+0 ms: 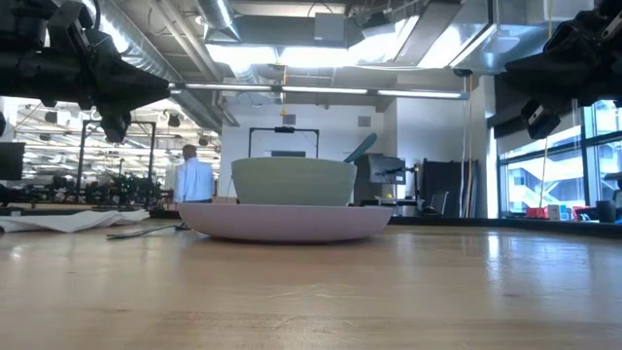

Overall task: Set table place
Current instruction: Return to Home Position

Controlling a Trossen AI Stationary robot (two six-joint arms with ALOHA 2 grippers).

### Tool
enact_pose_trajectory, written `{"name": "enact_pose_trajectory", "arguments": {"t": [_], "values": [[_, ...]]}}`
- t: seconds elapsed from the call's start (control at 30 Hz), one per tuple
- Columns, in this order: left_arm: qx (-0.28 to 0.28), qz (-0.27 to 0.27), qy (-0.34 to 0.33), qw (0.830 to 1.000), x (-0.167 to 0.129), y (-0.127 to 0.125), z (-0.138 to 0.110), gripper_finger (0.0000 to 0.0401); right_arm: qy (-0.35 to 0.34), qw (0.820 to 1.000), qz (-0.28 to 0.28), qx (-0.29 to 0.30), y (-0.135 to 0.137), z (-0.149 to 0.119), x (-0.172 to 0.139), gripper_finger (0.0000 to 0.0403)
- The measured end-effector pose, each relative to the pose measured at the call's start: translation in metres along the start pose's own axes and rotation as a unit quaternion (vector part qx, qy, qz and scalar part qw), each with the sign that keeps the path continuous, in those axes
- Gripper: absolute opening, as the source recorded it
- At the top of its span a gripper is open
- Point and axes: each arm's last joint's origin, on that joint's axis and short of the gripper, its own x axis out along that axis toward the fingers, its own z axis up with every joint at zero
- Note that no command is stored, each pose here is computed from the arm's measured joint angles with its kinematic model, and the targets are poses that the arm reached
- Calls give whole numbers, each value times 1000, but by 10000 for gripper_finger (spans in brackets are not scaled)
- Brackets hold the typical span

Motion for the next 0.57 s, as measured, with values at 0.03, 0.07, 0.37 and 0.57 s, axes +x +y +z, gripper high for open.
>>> {"name": "enact_pose_trajectory", "arguments": {"t": [0.03,0.07,0.37,0.57], "values": [[0,0,0,1000,0,0,0,64,0,1000,0,0,0,0,0,57],[0,0,0,1000,0,0,0,65,0,1000,0,0,0,0,0,57],[0,0,0,1000,0,0,0,72,0,1000,0,0,0,0,0,57],[0,0,0,1000,0,0,0,64,0,1000,0,0,0,0,0,57]]}}
